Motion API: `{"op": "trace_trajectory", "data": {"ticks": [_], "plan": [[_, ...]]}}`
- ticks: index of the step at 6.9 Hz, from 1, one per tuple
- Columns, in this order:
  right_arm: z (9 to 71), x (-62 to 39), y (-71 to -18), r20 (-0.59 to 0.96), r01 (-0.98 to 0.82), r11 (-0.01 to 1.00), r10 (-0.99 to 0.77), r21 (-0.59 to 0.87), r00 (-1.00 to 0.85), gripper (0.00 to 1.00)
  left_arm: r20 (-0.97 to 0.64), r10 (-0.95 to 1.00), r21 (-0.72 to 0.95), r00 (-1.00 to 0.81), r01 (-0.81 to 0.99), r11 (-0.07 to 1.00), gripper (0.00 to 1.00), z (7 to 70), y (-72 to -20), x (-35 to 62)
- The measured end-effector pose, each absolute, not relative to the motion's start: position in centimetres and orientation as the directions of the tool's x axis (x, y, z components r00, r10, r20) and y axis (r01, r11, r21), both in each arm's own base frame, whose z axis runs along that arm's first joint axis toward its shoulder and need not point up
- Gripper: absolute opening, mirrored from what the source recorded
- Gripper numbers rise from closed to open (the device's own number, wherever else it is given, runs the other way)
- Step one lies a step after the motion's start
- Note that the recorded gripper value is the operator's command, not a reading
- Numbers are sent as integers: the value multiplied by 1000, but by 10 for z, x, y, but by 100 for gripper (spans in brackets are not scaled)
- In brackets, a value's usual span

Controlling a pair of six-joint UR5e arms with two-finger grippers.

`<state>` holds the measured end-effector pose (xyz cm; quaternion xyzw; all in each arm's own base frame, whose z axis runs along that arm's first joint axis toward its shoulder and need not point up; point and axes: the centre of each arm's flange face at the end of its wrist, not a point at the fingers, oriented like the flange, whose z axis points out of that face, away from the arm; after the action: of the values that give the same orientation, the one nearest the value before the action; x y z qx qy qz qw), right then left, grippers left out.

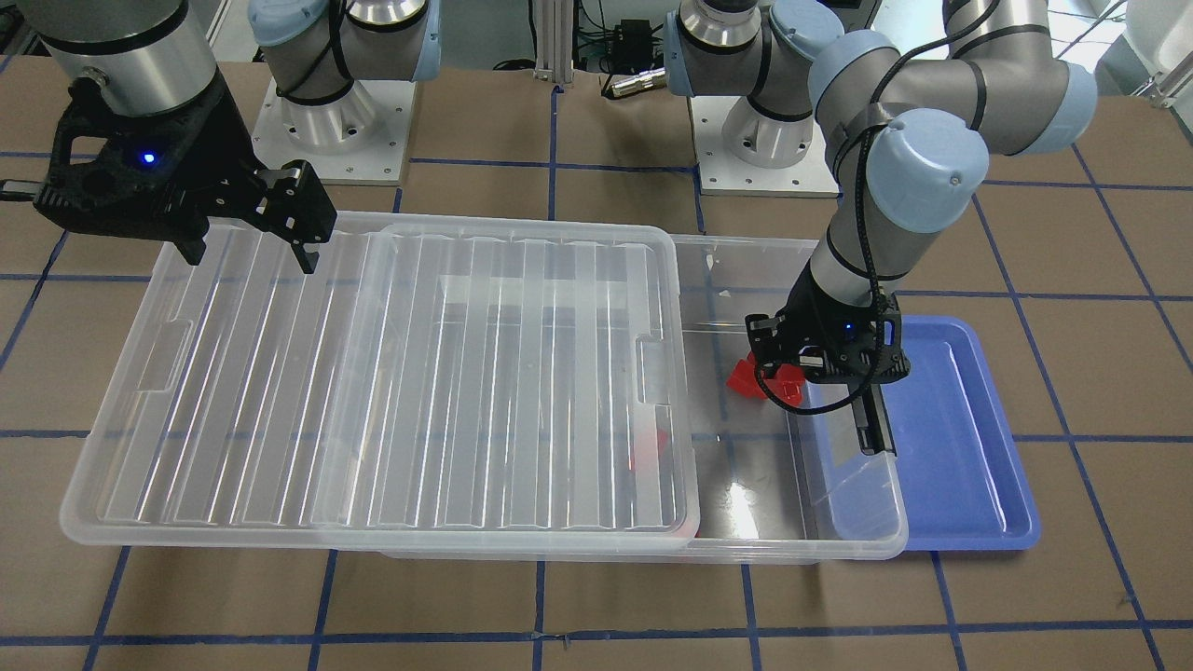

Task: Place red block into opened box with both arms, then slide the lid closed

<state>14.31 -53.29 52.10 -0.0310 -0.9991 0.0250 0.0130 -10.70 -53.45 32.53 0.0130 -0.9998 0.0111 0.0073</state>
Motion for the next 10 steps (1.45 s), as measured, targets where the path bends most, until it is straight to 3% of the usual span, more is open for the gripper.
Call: {"op": "trace_trajectory", "data": {"ticks": [2,8,9,10], "plan": [[521,143,-533,27,62,997,63,-51,-998,100,17,-31,-31,-999,-31,999,13,298,-528,-108],[520,142,-534,27,63,997,64,-49,-998,100,17,11,-23,-1000,10,1000,18,261,-535,-124],[520,142,-534,28,62,997,64,-49,-998,100,17,9,-9,-1000,9,1000,24,253,-537,-124],[520,142,-534,28,62,997,64,-49,-998,100,15,6,3,-1000,6,1000,46,246,-538,-123]]}}
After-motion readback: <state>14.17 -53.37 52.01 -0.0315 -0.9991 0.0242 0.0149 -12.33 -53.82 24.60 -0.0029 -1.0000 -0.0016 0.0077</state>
